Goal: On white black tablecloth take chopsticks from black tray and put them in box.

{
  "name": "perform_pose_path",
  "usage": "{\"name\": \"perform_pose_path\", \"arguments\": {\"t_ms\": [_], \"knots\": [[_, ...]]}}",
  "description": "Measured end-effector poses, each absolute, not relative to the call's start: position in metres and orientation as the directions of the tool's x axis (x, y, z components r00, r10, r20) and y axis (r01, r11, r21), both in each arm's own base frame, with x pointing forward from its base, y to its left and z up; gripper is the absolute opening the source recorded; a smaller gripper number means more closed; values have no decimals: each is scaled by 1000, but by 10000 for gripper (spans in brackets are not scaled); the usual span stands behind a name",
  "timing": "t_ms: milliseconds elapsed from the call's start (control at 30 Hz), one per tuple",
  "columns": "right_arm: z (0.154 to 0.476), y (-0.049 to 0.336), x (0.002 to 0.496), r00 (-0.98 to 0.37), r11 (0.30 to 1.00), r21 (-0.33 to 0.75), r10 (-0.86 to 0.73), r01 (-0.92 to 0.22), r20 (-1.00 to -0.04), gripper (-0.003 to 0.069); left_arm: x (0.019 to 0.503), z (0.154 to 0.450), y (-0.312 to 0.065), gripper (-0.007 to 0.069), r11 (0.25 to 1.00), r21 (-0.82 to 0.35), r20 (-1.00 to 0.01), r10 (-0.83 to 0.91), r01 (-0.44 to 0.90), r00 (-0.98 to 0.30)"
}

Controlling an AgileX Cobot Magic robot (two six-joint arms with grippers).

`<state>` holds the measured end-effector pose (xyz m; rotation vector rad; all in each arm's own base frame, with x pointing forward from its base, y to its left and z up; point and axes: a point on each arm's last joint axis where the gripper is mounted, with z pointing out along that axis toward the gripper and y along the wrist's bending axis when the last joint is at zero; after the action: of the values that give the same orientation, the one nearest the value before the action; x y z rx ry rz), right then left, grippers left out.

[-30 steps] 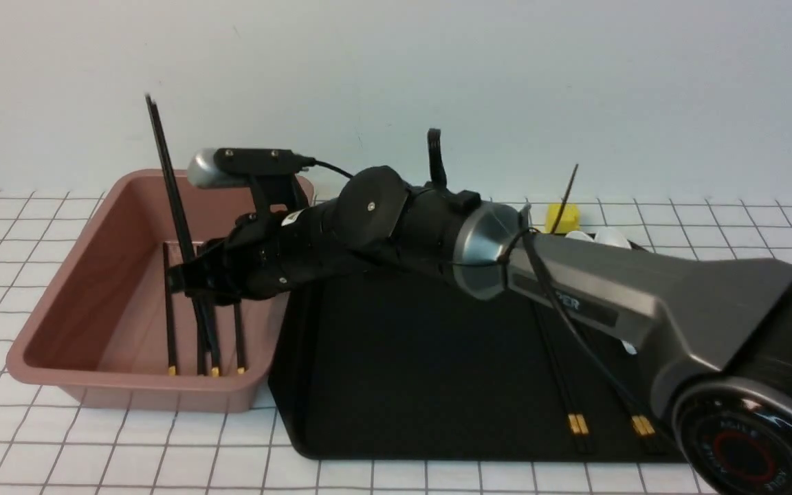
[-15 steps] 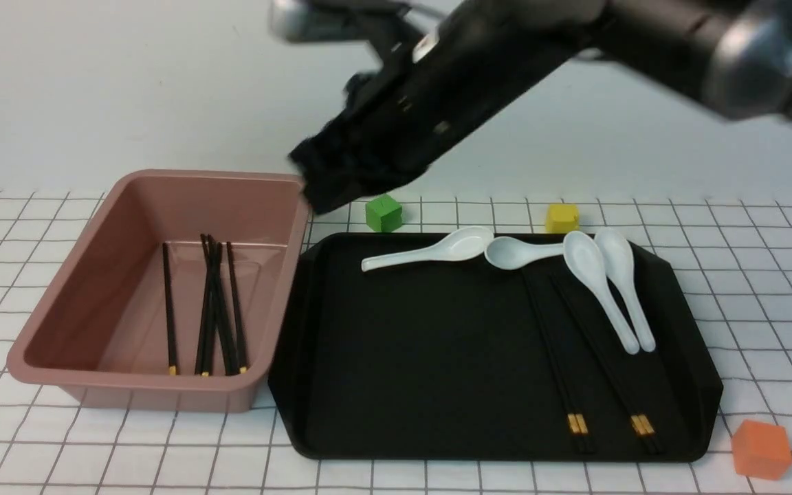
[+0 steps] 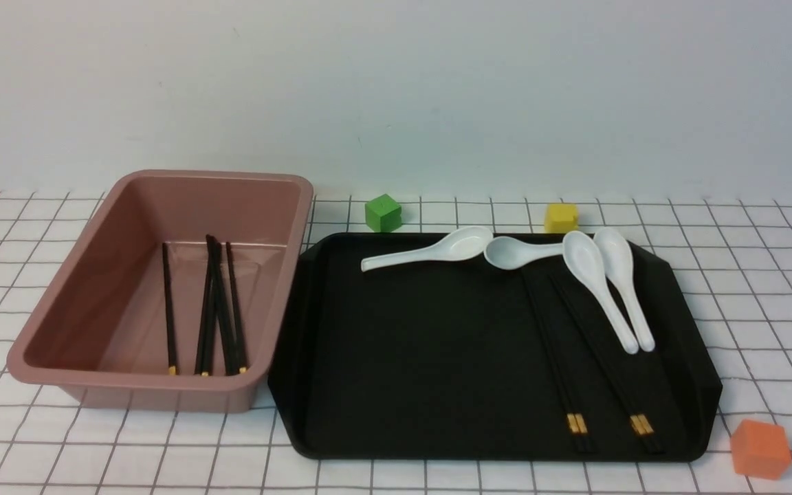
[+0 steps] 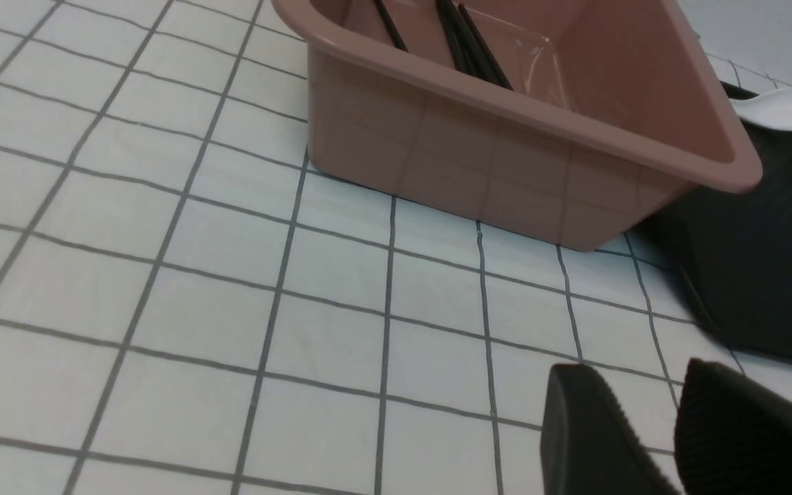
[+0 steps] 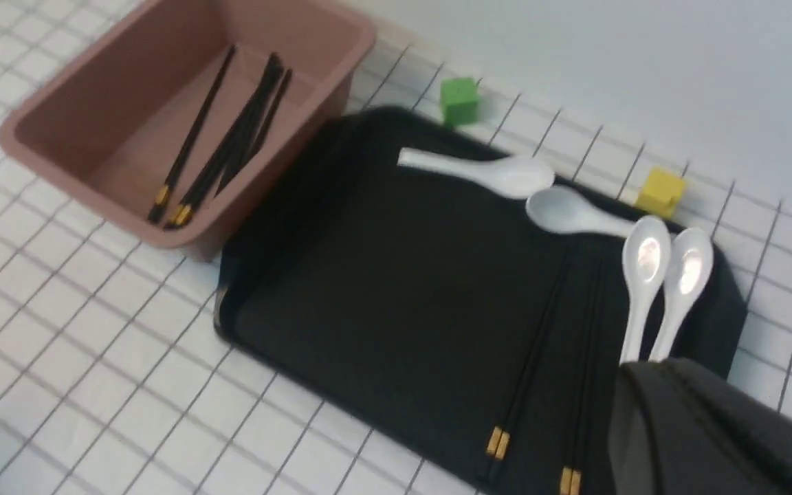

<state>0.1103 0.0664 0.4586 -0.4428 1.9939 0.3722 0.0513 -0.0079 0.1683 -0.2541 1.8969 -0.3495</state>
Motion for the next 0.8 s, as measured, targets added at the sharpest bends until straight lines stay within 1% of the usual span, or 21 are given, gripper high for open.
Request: {"name": "perform_pose_path", "arguments": {"t_ms": [33,67,100,133,233,300,400,500,800], "knots": [[434,61,103,-382,887,82,-111,-455,-917,-4,51,168,-8,220,933,-361,-875,-341,-7,-343],[412,55,95,-315,884,94,-62,-458,-947,-2,51,168,-8,221,933,-361,-875,-341,-7,-343],[404,51,89,-261,879,113,-14,-464,-965,-2,51,168,-8,222,933,-361,-875,-341,-7,-343],[376,49,85,-239,872,140,27,-469,-971,-2,51,168,-8,223,933,-361,-875,-341,-7,-343],[337,44,76,-191,856,193,113,-480,-975,-2,51,168,-8,229,933,-361,-875,-341,-7,-343],[324,42,72,-169,854,192,125,-484,-978,-1,51,168,-8,231,933,-361,-875,-341,-7,-343],[315,40,71,-131,862,148,95,-486,-987,1,51,168,-8,236,933,-361,-875,-341,-7,-343],[314,39,71,-113,869,113,66,-482,-991,1,51,168,-8,237,933,-361,-875,-341,-7,-343],[314,38,71,-104,872,100,56,-479,-993,8,51,168,-8,238,933,-361,-875,-341,-7,-343]]}}
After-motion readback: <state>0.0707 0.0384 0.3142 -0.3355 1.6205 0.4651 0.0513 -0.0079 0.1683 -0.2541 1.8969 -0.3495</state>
